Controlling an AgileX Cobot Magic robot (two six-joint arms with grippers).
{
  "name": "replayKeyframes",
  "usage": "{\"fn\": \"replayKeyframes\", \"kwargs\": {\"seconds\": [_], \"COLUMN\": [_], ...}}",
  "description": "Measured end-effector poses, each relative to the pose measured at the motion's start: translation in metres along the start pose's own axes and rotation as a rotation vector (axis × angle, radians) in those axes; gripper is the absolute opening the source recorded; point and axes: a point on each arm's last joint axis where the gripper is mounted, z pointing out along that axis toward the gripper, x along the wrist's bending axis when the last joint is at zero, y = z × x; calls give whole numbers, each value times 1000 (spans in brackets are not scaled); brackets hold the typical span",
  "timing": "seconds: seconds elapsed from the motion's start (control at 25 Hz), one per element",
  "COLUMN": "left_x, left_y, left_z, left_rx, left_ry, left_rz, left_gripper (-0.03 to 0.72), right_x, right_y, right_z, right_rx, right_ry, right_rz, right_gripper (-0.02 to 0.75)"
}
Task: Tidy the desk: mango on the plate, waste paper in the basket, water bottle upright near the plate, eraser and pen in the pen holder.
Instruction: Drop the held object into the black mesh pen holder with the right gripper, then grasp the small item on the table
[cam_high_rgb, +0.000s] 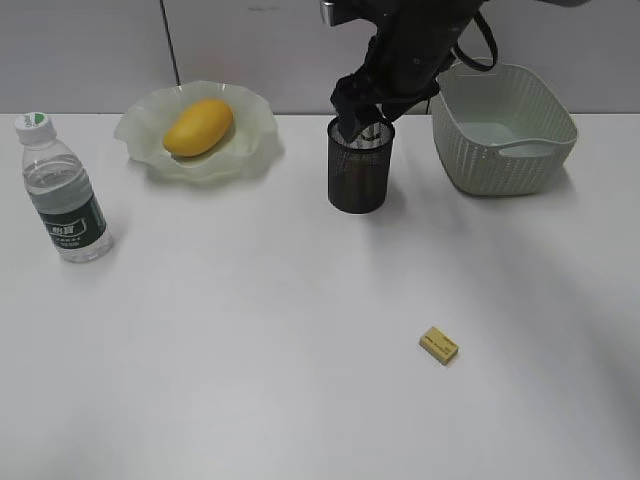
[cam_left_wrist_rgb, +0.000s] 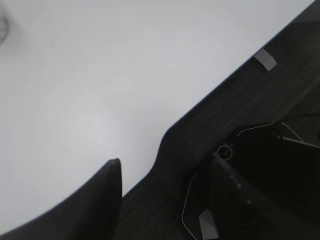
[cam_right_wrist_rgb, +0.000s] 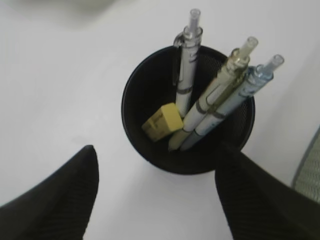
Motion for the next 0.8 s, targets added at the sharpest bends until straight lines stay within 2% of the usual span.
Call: {"fn": "replayKeyframes", "kwargs": {"seconds": [0.32, 0.52, 0.8], "left_x": [0, 0, 0], "left_y": [0, 0, 0], "left_z": [0, 0, 0], "left_rx": [0, 0, 0], "left_ry": [0, 0, 0], "left_rz": [0, 0, 0], "left_gripper": [427, 427, 427], "right_x": [5, 8, 20], "right_y": [-6, -12, -64], "right_z": [-45, -88, -130], "right_rx": [161, 153, 251], "right_ry": [32, 12, 25], "right_rz": [-13, 23, 50], "right_gripper": [571, 550, 544]}}
